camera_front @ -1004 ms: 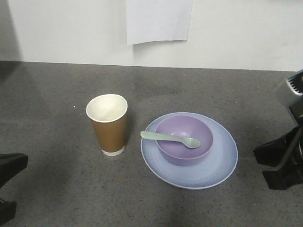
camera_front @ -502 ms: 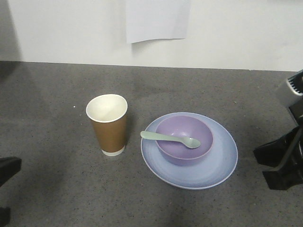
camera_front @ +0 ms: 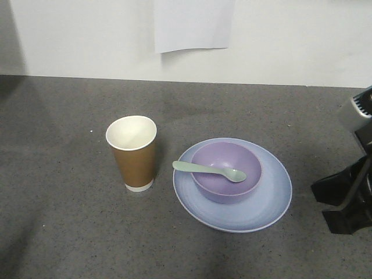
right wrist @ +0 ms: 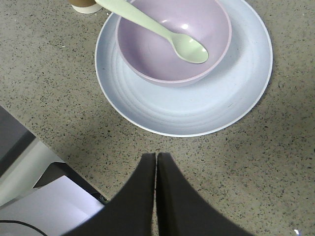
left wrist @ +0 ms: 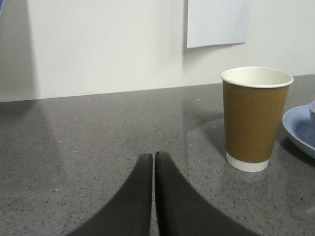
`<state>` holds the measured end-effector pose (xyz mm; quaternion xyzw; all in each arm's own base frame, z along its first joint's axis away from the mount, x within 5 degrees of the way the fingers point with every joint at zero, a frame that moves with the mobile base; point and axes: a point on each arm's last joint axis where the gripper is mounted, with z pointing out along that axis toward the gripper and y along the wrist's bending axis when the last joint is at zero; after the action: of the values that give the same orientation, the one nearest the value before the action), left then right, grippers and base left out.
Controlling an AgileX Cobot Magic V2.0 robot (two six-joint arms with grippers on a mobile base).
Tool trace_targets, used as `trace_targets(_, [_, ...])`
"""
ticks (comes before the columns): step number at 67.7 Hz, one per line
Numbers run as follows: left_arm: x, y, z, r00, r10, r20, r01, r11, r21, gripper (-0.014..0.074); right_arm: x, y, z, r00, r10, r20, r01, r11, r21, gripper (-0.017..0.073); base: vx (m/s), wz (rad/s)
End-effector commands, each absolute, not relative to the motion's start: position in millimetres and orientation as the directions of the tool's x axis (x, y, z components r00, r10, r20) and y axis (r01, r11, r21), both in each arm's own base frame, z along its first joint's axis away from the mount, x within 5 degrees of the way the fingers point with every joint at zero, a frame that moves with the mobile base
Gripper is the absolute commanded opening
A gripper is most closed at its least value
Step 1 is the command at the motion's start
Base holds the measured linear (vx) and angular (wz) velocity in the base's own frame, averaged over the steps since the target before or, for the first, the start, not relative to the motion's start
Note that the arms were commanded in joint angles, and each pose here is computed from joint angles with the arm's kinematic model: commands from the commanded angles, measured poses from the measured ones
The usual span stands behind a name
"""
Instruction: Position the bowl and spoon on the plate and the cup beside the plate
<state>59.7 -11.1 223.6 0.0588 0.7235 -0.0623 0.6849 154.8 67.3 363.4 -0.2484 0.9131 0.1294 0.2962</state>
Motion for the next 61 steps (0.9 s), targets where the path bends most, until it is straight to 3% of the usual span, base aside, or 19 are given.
trace_targets(1, [56.0,-8.7,229.1,0.073,-0.074,-0.995,0.157,0.986,-0.061,-0.0008,155.1,67.9,374.6,-0.660,-0.353,-0.663,-0.532,0.843,0.080,-0.0008,0.00,0.00])
trace_targets(10, [53.5,-8.1,213.3,0.104,-0.115,-0.988,0.160,0.982,-0.098,-0.0008,155.1,67.9,374.6,-0.660,-0.353,-0.663,-0.532,0.843,0.080,-0.0008,0.00,0.00])
trace_targets(61, [54.1,-8.2,212.5,0.079,-0.113,-0.990,0.159,0.982,-0.100,-0.0008,155.0,67.9,374.5,-0.661,-0.354,-0.662,-0.532,0.843,0.081,-0.0008,0.00,0.00])
